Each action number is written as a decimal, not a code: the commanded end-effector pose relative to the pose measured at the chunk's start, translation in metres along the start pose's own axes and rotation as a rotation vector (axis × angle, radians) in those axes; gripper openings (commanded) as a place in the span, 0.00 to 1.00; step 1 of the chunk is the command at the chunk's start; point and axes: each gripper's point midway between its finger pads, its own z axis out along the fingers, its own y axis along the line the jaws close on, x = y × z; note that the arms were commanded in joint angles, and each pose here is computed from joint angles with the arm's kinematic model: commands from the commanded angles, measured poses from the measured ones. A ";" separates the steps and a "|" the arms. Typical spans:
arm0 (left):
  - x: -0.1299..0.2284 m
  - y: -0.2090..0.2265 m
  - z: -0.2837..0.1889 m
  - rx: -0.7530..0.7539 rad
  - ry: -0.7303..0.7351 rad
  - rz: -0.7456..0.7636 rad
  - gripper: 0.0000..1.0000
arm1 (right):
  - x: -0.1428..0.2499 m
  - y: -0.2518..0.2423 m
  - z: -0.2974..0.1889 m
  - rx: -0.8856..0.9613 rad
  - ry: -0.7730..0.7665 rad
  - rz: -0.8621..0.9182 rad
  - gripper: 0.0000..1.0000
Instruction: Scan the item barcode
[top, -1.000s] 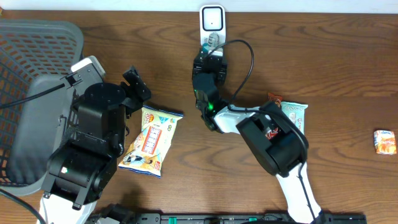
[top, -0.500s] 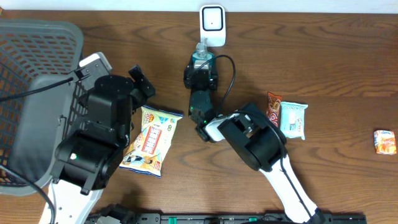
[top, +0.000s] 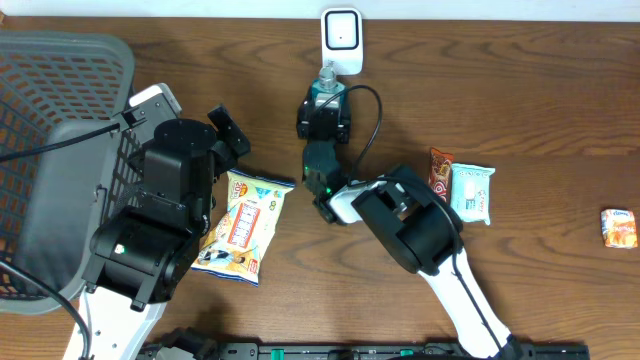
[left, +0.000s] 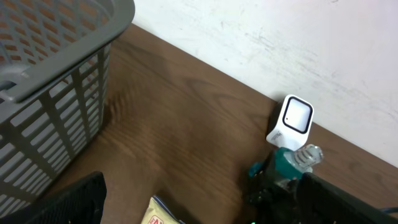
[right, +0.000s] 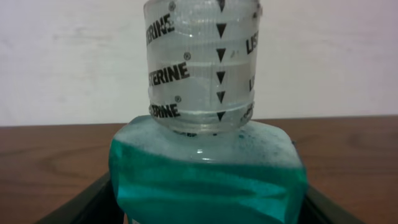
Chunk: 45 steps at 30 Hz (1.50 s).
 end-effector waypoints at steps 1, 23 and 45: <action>-0.010 0.001 -0.004 -0.008 -0.027 -0.016 0.98 | 0.049 -0.030 0.002 0.075 0.100 -0.053 0.46; -0.012 0.005 -0.004 -0.030 -0.042 -0.016 0.98 | 0.018 -0.009 -0.010 0.049 0.071 -0.110 0.96; -0.068 -0.030 -0.110 0.221 -0.250 0.109 0.98 | -0.149 -0.028 -0.134 -0.400 0.662 -0.010 0.99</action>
